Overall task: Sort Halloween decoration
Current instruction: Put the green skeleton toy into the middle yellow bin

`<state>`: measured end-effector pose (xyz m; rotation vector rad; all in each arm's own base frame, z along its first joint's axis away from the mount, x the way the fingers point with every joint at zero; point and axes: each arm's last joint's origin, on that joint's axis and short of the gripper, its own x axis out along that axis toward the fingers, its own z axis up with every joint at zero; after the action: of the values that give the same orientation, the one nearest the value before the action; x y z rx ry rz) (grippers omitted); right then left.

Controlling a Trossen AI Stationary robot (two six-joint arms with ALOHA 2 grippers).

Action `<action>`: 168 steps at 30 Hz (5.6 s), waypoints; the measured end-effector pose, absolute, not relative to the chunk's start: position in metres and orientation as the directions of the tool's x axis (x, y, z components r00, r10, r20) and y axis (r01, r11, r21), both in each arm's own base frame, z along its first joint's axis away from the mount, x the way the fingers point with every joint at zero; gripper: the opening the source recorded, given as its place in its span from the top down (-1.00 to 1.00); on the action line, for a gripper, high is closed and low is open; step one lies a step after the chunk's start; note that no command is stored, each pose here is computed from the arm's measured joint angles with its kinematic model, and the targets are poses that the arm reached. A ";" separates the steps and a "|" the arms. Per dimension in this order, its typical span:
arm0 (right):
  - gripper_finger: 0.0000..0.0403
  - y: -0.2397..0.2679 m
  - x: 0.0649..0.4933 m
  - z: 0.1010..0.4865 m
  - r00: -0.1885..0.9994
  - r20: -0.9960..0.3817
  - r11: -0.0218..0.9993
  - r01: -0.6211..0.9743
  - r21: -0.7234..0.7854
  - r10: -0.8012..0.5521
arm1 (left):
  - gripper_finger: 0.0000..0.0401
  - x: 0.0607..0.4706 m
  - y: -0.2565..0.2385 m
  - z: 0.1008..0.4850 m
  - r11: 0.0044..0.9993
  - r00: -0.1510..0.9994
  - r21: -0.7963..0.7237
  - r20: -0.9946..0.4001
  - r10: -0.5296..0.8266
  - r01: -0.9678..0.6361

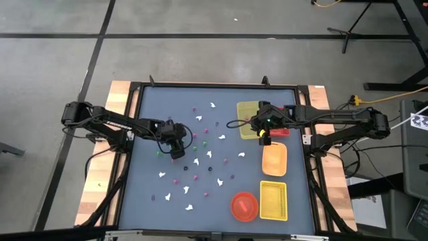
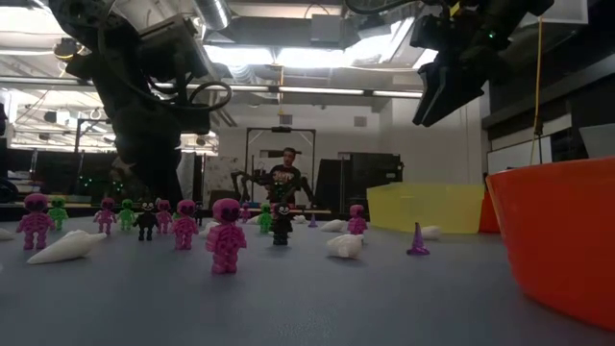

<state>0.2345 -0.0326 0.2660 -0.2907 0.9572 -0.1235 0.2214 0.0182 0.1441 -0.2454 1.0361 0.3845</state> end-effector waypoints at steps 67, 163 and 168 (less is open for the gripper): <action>0.08 -0.031 0.285 0.289 0.917 -0.399 0.971 -0.102 -0.218 0.007 | 0.90 0.256 0.012 0.236 0.927 0.974 -0.302 -0.112 0.198 -0.223; 0.82 -0.011 0.330 0.263 0.914 -0.253 0.945 -0.282 0.166 0.317 | 0.37 0.268 -0.028 0.236 0.975 0.986 -0.155 0.029 0.166 -0.160; 0.81 -0.009 0.308 0.265 0.856 -0.406 0.945 -0.260 0.199 0.321 | 0.30 0.268 -0.028 0.236 0.975 0.986 -0.155 0.028 0.166 -0.160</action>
<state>0.3078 -0.0094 0.2653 0.1386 0.4501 0.3067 0.2678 -0.0284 0.2360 -0.1528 -0.0411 0.1641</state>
